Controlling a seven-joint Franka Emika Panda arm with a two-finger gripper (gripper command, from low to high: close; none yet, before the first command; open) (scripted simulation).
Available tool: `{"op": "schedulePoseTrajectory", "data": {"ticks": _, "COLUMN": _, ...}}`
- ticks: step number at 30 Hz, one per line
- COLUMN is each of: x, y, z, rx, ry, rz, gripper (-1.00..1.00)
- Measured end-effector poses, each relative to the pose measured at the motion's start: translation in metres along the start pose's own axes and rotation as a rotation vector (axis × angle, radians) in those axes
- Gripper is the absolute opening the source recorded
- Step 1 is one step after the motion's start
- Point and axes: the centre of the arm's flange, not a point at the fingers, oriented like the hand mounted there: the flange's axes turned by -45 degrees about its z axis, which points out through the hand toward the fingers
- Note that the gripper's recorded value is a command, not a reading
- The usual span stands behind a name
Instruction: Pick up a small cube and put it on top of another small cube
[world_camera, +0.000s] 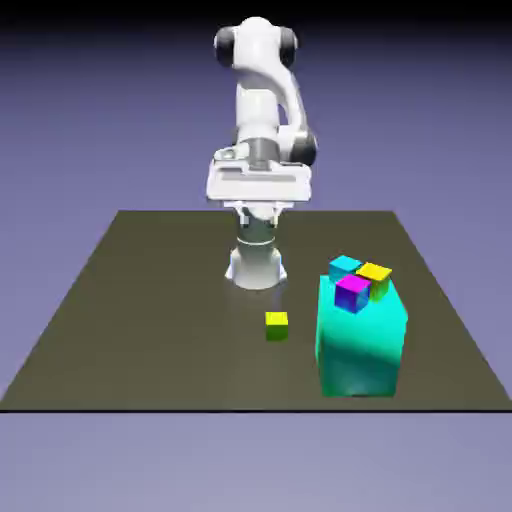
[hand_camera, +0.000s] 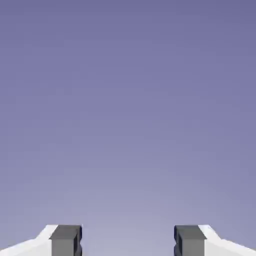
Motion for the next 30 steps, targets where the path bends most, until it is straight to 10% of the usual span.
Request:
{"op": "schedulePoseTrajectory", "data": {"ticks": 19, "x": -0.215, "y": 0.06, "z": 0.135, "rx": 0.018, "ry": -0.966, "rz": 1.29, "gripper": 0.0}}
{"op": "schedulePoseTrajectory", "data": {"ticks": 30, "x": -0.285, "y": 0.04, "z": 0.169, "rx": 0.007, "ry": -1.147, "rz": 1.657, "gripper": 0.0}}
